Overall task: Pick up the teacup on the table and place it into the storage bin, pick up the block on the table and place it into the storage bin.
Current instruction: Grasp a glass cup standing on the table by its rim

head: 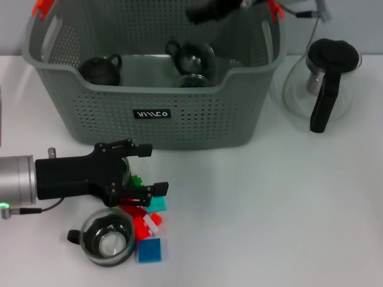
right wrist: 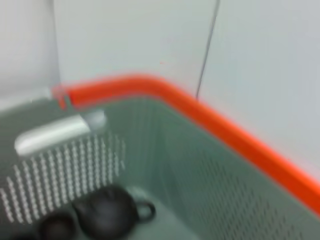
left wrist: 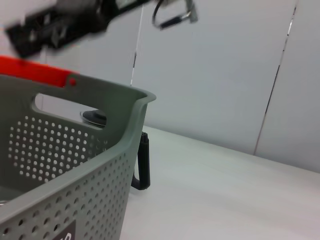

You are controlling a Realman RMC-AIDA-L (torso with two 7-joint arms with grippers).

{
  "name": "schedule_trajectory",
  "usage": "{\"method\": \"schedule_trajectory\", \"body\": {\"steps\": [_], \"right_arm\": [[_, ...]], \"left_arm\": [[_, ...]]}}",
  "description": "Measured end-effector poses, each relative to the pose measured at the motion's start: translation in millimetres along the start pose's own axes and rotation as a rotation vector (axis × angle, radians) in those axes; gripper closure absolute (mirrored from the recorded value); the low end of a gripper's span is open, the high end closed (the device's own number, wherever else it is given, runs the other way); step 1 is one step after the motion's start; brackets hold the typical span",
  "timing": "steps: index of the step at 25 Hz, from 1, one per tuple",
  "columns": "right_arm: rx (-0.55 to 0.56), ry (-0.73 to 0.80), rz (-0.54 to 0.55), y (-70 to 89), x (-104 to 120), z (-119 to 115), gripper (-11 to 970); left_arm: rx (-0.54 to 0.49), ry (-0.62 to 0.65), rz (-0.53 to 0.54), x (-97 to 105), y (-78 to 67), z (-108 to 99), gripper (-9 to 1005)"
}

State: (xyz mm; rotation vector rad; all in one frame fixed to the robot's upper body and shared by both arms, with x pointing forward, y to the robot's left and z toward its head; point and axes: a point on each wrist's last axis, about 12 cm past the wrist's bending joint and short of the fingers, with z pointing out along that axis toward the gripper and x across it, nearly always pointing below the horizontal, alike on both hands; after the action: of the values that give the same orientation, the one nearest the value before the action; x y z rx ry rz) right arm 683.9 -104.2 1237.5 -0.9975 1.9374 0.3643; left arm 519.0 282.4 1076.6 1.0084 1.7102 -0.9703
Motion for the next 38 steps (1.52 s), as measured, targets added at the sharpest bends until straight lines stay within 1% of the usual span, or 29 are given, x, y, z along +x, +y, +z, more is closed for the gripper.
{"method": "schedule_trajectory", "body": {"steps": [3, 5, 7, 8, 11, 12, 13, 15, 17, 19, 21, 24, 27, 31, 34, 35, 38], "right_arm": [[-0.060, -0.135, -0.004, 4.5, -8.8, -27.6, 206], [-0.103, -0.241, -0.013, 8.2, -7.6, -50.2, 164], [-0.155, -0.335, -0.021, 12.9, 1.4, -69.2, 121], [-0.182, -0.376, -0.023, 15.2, 8.5, -77.7, 100], [-0.255, -0.461, -0.021, 20.8, 39.0, -95.0, 96], [-0.281, -0.483, -0.022, 23.2, 49.9, -98.7, 94], [-0.306, -0.500, -0.029, 25.9, 61.7, -101.9, 93], [-0.367, -0.528, -0.032, 32.9, 83.1, -106.1, 93], [-0.438, -0.548, -0.046, 41.6, 103.3, -108.0, 92], [-0.494, -0.558, -0.053, 48.7, 118.8, -106.9, 95], [-0.523, -0.556, -0.037, 52.6, 132.3, -103.3, 100], [-0.532, -0.543, 0.011, 54.2, 144.8, -96.2, 100], [-0.526, -0.534, 0.048, 54.3, 150.2, -87.9, 99], [-0.529, -0.523, 0.075, 55.9, 149.1, -76.7, 99], [-0.530, -0.507, 0.091, 55.7, 146.5, -67.0, 101], [-0.530, -0.507, 0.091, 55.7, 146.5, -67.0, 101], [-0.532, -0.491, 0.095, 55.4, 145.4, -61.3, 103]], "left_arm": [[0.000, 0.000, 0.000, 0.2, -0.2, -0.4, 107], [0.005, -0.001, 0.003, -0.4, -0.8, -1.4, 108], [0.014, -0.003, 0.009, -1.0, -2.3, -3.7, 108], [0.021, -0.005, 0.015, -1.6, -3.4, -5.5, 108], [0.068, -0.015, 0.036, -5.6, -8.8, -10.3, 108], [0.112, -0.011, 0.052, -8.5, -12.9, -13.3, 108], [0.112, -0.011, 0.052, -8.5, -12.9, -13.3, 108], [0.152, 0.005, 0.070, -11.2, -16.2, -15.8, 109], [0.200, 0.055, 0.093, -14.2, -19.3, -17.6, 109], [0.230, 0.117, 0.105, -15.8, -20.8, -18.1, 109], [0.246, 0.197, 0.116, -16.9, -22.3, -20.3, 109], [0.229, 0.303, 0.148, -20.1, -24.6, -27.9, 110], [0.192, 0.382, 0.194, -26.6, -28.5, -36.4, 110], [0.164, 0.477, 0.226, -36.7, -34.7, -41.6, 110], [0.167, 0.519, 0.203, -43.5, -37.9, -39.3, 111], [0.171, 0.531, 0.193, -45.7, -38.8, -37.6, 111], [0.200, 0.564, 0.179, -49.2, -41.9, -30.1, 111]]}}
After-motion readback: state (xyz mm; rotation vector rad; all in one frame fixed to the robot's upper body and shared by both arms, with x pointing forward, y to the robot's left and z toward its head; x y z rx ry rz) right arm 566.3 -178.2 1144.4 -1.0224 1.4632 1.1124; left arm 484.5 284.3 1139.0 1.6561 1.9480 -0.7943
